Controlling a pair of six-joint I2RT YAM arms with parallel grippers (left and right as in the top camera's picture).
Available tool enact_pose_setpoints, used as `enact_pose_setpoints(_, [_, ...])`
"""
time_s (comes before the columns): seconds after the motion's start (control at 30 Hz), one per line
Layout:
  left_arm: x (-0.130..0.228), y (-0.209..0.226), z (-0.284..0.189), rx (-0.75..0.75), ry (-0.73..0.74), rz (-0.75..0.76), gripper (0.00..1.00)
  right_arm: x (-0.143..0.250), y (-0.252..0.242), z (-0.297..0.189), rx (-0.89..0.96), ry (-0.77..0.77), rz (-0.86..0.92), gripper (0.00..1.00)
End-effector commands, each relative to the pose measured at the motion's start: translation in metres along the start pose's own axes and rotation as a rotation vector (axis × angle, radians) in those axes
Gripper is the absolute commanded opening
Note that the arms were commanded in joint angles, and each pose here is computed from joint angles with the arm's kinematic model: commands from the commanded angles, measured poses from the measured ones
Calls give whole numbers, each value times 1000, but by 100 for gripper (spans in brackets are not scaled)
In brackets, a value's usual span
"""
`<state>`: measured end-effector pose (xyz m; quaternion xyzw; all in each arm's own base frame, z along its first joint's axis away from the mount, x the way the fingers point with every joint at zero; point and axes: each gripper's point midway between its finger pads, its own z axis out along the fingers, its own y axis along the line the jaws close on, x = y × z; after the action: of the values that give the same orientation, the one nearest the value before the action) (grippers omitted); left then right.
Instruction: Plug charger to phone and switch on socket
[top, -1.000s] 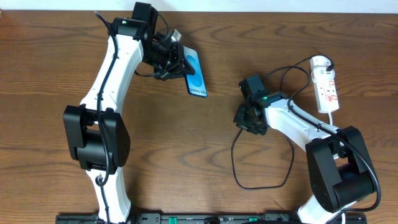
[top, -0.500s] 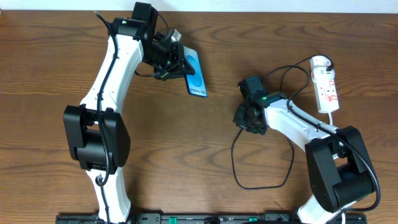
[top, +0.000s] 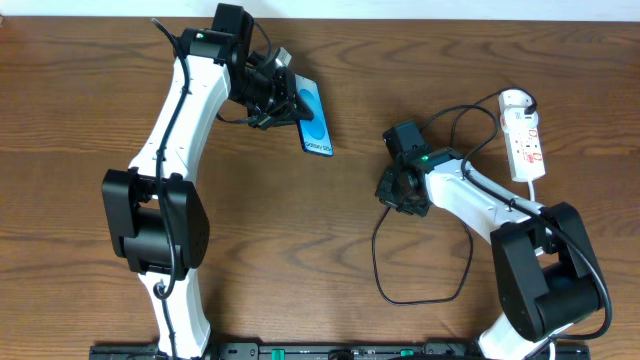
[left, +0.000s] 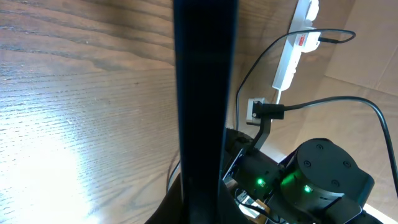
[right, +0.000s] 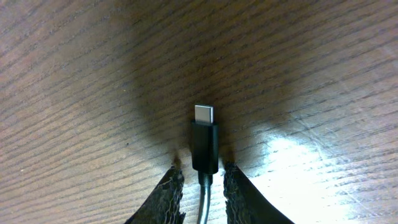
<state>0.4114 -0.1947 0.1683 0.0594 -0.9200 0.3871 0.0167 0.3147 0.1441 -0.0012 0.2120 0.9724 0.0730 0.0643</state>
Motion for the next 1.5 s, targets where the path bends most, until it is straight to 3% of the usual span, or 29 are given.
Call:
enact_pose_setpoints(0.0, [4, -13, -9, 23, -14, 38, 7, 0, -13, 12, 66, -9, 8, 22])
enact_pose_setpoints(1.03, [4, -13, -9, 24, -14, 38, 7, 6, -8, 12, 38, 25, 8, 19])
enact_pose_setpoints(1.47, [4, -13, -9, 24, -14, 37, 7, 6, -8, 12, 37, 24, 9, 12])
